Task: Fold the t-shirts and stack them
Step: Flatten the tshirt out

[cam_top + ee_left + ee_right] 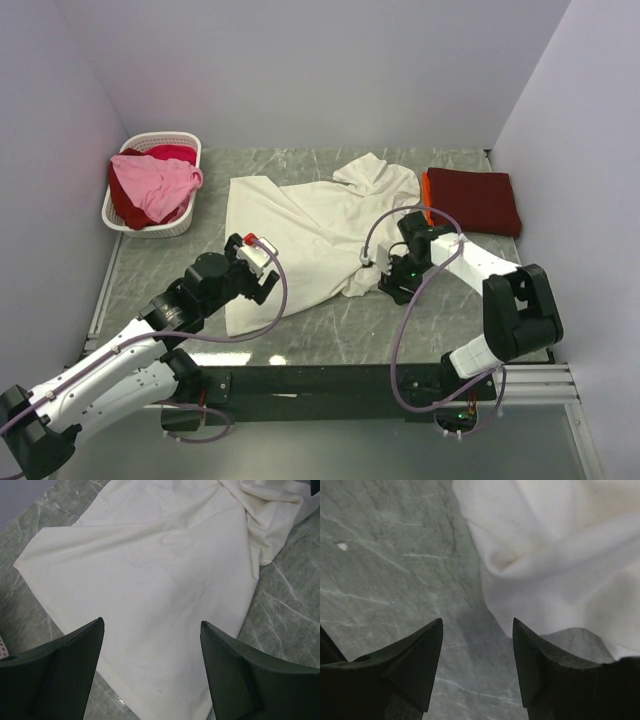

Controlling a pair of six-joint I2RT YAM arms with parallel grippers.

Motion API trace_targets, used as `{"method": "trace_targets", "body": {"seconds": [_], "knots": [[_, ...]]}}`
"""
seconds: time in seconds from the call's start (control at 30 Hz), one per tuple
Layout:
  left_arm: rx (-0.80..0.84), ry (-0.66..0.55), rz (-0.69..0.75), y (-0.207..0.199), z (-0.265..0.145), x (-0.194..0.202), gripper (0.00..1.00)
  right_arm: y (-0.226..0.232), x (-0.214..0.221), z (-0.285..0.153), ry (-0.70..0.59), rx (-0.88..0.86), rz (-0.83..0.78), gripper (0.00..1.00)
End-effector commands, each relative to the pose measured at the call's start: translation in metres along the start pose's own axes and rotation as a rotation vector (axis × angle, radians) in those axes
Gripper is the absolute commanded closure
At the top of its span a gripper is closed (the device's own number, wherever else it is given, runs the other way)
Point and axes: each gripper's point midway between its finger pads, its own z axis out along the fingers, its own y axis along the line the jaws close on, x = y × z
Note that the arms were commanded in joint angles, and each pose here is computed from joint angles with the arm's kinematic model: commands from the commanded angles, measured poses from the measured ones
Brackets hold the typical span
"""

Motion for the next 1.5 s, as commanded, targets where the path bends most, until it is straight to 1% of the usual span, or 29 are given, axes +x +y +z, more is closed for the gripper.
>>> {"method": "trace_targets", "body": {"seconds": [0.0, 0.03, 0.13, 0.17, 0.23, 0.27, 0.3, 0.33, 0.47, 0.5, 0.57, 0.6, 0.63, 0.67, 0.73, 0.77, 0.83, 0.87, 0.93, 0.97, 1.0, 1.03, 1.07, 1.13, 1.17, 1.2, 1.23, 1.3, 1.47], "knots": [[0.033, -0.050, -0.010, -0.005, 0.001, -0.015, 0.17, -0.028, -0.010, 0.007, 0.008, 0.141, 0.002, 0.36], [0.032, -0.048, -0.012, -0.005, 0.001, -0.015, 0.17, -0.029, -0.010, 0.013, 0.020, 0.148, -0.006, 0.36], [0.038, -0.047, -0.013, -0.006, 0.001, -0.015, 0.18, -0.031, -0.010, 0.021, 0.058, 0.158, 0.010, 0.45], [0.036, -0.050, -0.013, -0.006, 0.000, -0.015, 0.18, -0.031, -0.011, 0.022, 0.060, 0.159, 0.018, 0.57], [0.038, -0.050, -0.013, -0.006, 0.000, -0.014, 0.18, -0.032, -0.015, 0.019, 0.063, 0.157, 0.020, 0.74], [0.035, -0.058, -0.012, -0.006, -0.001, -0.017, 0.18, -0.031, -0.019, 0.017, 0.058, 0.157, 0.027, 0.90], [0.035, -0.058, -0.012, -0.006, -0.001, -0.016, 0.18, -0.030, -0.023, 0.015, 0.053, 0.155, 0.026, 0.97], [0.031, -0.060, -0.011, -0.005, -0.001, -0.017, 0.18, -0.029, -0.031, 0.008, 0.050, 0.152, 0.026, 1.00], [0.031, -0.068, -0.008, -0.004, -0.003, -0.019, 0.18, -0.016, -0.075, -0.017, 0.006, 0.118, 0.008, 1.00], [0.031, -0.067, -0.007, -0.004, -0.003, -0.019, 0.18, -0.016, -0.099, -0.028, -0.019, 0.124, -0.024, 1.00], [0.027, -0.066, -0.007, -0.004, -0.003, -0.019, 0.18, -0.017, -0.120, -0.025, -0.015, 0.108, -0.020, 1.00], [0.025, -0.067, -0.009, -0.003, -0.004, -0.019, 0.18, -0.022, -0.146, -0.031, -0.041, 0.129, -0.052, 0.96], [0.021, -0.065, -0.007, -0.002, -0.004, -0.018, 0.18, -0.025, -0.157, -0.028, -0.039, 0.135, -0.022, 0.73], [0.019, -0.067, -0.010, -0.002, -0.004, -0.019, 0.18, -0.037, -0.163, -0.013, -0.012, 0.150, 0.013, 0.61], [0.015, -0.070, -0.011, -0.001, -0.005, -0.019, 0.18, -0.085, -0.190, -0.021, -0.031, 0.355, 0.074, 0.52], [0.011, -0.070, -0.011, -0.001, -0.006, -0.019, 0.18, -0.101, -0.191, -0.014, -0.023, 0.406, 0.155, 0.44], [0.016, -0.076, -0.013, -0.002, -0.007, -0.019, 0.18, -0.129, -0.202, -0.033, -0.076, 0.503, 0.200, 0.37], [0.013, -0.083, -0.013, -0.001, -0.008, -0.021, 0.18, -0.131, -0.205, -0.043, -0.109, 0.509, 0.208, 0.30], [0.017, -0.087, -0.012, -0.002, -0.008, -0.021, 0.18, -0.123, -0.208, -0.053, -0.168, 0.437, 0.184, 0.22], [0.025, -0.090, -0.010, -0.003, -0.008, -0.022, 0.17, -0.121, -0.205, -0.072, -0.198, 0.431, 0.125, 0.18], [0.032, -0.091, -0.011, -0.004, -0.007, -0.022, 0.17, -0.112, -0.192, -0.071, -0.190, 0.390, 0.090, 0.16], [0.040, -0.095, -0.011, -0.006, -0.007, -0.023, 0.17, -0.099, -0.190, -0.072, -0.219, 0.325, 0.036, 0.15], [0.053, -0.085, -0.008, -0.008, -0.005, -0.021, 0.17, -0.096, -0.182, -0.091, -0.241, 0.334, -0.071, 0.13], [0.085, -0.081, -0.010, -0.014, -0.003, -0.021, 0.17, -0.068, -0.152, -0.080, -0.214, 0.206, -0.182, 0.12], [0.093, -0.069, -0.007, -0.016, -0.001, -0.019, 0.17, -0.060, -0.148, -0.083, -0.242, 0.173, -0.342, 0.11], [0.096, -0.062, -0.007, -0.016, 0.000, -0.018, 0.17, -0.057, -0.129, -0.073, -0.225, 0.136, -0.363, 0.11], [0.110, -0.053, -0.006, -0.019, 0.002, -0.016, 0.17, -0.054, -0.121, -0.068, -0.207, 0.111, -0.457, 0.11], [0.118, -0.037, -0.009, -0.021, 0.004, -0.014, 0.18, -0.052, -0.111, -0.053, -0.185, 0.082, -0.479, 0.12], [0.128, -0.036, -0.008, -0.023, 0.005, -0.012, 0.18, -0.060, -0.134, -0.029, -0.258, 0.090, -0.482, 0.20]]}}
